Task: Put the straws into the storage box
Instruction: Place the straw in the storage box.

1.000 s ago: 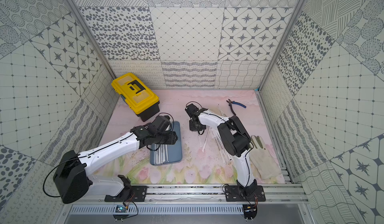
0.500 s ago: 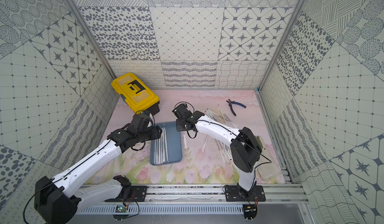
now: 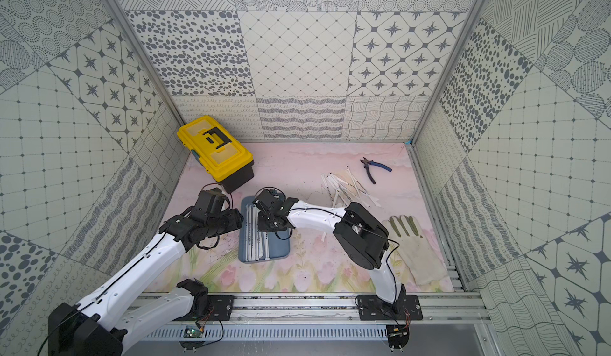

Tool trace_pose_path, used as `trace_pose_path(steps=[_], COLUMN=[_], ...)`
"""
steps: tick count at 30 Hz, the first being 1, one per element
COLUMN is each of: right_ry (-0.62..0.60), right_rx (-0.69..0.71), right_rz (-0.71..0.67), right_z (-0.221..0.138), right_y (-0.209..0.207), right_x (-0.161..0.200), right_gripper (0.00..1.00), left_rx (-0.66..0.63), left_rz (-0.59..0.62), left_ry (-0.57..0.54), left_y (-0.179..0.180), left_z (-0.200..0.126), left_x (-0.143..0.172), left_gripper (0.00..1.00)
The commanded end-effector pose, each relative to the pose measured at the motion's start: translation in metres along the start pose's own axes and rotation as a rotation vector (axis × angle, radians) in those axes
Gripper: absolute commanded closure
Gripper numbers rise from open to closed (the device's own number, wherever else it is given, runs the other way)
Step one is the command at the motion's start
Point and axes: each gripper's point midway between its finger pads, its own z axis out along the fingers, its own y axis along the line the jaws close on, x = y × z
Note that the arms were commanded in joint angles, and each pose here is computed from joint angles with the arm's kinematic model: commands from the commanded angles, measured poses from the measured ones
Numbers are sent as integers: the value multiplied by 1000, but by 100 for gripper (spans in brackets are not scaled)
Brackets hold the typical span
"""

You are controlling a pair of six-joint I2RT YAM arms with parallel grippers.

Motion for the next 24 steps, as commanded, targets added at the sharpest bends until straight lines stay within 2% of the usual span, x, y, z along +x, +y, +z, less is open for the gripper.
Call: trace_pose_path(steps=[1,12,24], right_ry=[21,26,36], right_rx=[-36,16,20], right_rz=[33,26,28], right_z=[5,16,33], right_y=[9,-10,-9], right_x=[-2,-8,-16], right_gripper=[93,92,87], left_rx=[67,106,112], left_rz=[-52,-53,-28], left_ry=[38,62,74], left_y=[-11,-21,-30], left_z=[4,10,13], left_x=[6,9,12], left_gripper=[40,41,41])
